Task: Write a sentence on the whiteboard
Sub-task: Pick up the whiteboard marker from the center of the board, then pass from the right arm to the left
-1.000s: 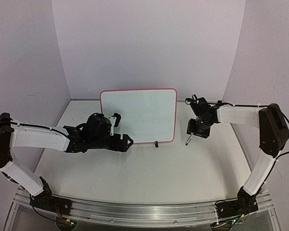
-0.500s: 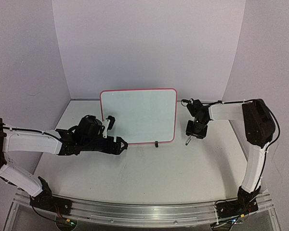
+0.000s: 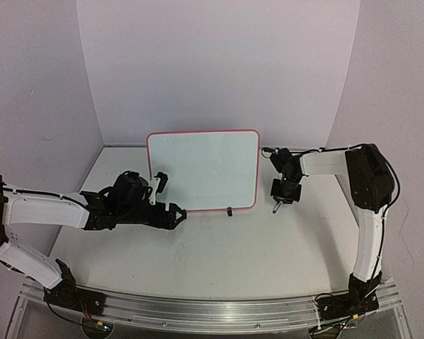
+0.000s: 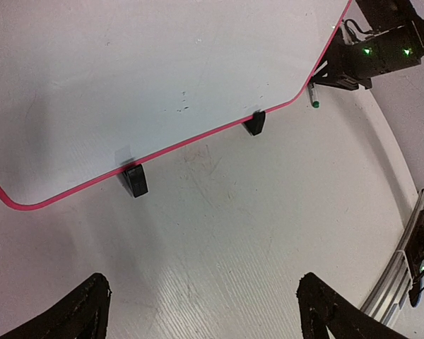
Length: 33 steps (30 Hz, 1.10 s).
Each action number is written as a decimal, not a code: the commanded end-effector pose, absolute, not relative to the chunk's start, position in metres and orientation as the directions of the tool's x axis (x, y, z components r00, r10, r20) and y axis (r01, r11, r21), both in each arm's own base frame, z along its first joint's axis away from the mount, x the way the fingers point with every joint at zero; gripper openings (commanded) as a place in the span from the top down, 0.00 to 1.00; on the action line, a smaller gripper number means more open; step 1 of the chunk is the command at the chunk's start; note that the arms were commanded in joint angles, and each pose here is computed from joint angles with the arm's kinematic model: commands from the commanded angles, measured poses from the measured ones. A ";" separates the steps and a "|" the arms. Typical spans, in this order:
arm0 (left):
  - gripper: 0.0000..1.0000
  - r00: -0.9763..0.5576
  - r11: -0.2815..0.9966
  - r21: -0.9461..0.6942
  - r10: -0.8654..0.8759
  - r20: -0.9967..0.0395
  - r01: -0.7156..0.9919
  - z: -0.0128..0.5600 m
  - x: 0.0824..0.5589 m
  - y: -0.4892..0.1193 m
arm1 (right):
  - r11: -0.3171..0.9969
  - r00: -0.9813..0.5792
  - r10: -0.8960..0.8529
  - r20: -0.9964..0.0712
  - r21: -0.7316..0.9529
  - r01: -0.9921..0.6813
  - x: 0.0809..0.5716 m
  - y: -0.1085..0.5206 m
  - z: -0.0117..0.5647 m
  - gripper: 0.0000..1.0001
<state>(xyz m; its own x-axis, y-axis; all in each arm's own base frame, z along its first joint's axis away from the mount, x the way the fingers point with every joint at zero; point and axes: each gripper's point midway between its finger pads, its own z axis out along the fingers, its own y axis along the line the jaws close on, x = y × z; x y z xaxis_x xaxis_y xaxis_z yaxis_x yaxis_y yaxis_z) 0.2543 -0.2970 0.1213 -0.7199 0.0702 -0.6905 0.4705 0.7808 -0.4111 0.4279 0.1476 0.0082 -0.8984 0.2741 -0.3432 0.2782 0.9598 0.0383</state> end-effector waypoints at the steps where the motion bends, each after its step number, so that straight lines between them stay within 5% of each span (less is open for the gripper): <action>1: 0.09 -0.691 0.765 -0.415 0.054 -0.721 0.493 0.137 0.256 -0.298 | 0.962 -0.914 0.257 -0.313 -0.012 0.274 0.426 0.143 -0.003 0.82; 7: 0.09 -0.698 0.753 -0.426 0.061 -0.714 0.501 0.141 0.253 -0.301 | 0.964 -0.922 0.254 -0.294 -0.002 0.266 0.421 0.144 -0.005 1.00; 19: 0.07 -0.689 0.705 -0.452 0.071 -0.721 0.546 0.180 0.255 -0.318 | 0.984 -0.865 0.150 -0.478 -0.009 0.176 0.397 0.121 0.093 1.00; 33: 0.08 -0.749 0.525 -0.647 -0.027 -0.662 0.553 0.220 0.260 -0.370 | 0.948 -0.632 -0.246 -0.735 -0.047 -0.315 0.272 0.222 0.201 1.00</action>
